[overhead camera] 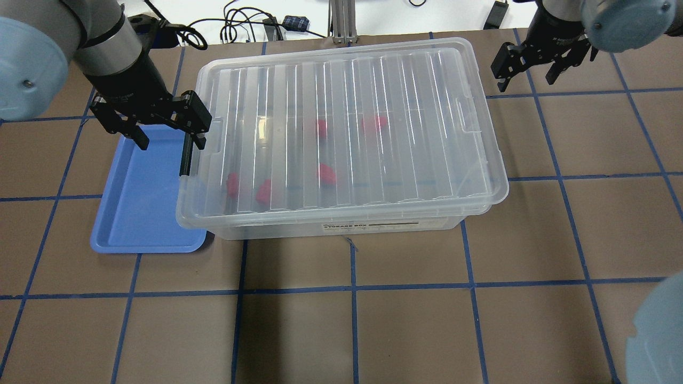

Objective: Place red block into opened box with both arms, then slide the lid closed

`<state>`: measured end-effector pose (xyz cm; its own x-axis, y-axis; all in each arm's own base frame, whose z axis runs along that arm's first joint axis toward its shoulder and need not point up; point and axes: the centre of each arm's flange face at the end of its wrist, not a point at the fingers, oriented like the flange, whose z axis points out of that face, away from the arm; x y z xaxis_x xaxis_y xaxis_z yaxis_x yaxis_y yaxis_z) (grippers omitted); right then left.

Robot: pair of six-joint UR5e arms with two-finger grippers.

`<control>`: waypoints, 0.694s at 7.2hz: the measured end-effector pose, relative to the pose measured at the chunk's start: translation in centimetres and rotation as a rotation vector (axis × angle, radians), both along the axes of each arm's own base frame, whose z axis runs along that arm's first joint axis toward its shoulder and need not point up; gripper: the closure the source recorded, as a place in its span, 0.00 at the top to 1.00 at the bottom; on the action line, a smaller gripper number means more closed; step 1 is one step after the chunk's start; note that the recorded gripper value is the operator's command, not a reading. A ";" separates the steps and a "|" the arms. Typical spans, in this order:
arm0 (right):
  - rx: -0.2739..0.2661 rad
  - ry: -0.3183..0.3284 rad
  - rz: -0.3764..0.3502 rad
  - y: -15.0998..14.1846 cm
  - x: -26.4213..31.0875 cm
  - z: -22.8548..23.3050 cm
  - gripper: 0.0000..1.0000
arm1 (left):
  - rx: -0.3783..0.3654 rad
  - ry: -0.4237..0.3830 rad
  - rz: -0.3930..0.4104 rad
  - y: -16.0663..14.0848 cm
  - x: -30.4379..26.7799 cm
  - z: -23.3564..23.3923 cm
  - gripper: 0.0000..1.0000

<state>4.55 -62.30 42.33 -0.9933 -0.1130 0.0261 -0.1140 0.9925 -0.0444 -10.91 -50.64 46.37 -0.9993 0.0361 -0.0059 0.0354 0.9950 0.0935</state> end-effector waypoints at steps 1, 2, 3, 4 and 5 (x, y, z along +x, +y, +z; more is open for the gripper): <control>-0.034 -0.001 -0.009 2.2 1.2 3.7 1.00 | -0.003 0.000 0.000 -0.1 0.0 0.1 1.00; -0.054 -0.005 -0.029 4.7 3.4 6.7 1.00 | -0.009 0.000 -0.001 -0.1 0.0 0.4 1.00; -0.061 -0.010 -0.050 7.4 6.6 8.9 1.00 | -0.015 -0.001 -0.004 -0.1 0.2 0.7 1.00; -0.049 -0.015 -0.052 10.3 9.5 9.9 1.00 | -0.024 -0.003 -0.001 -0.2 0.3 0.8 1.00; -0.033 -0.019 -0.045 12.9 11.1 9.7 1.00 | -0.036 -0.004 0.004 -0.3 0.3 0.9 1.00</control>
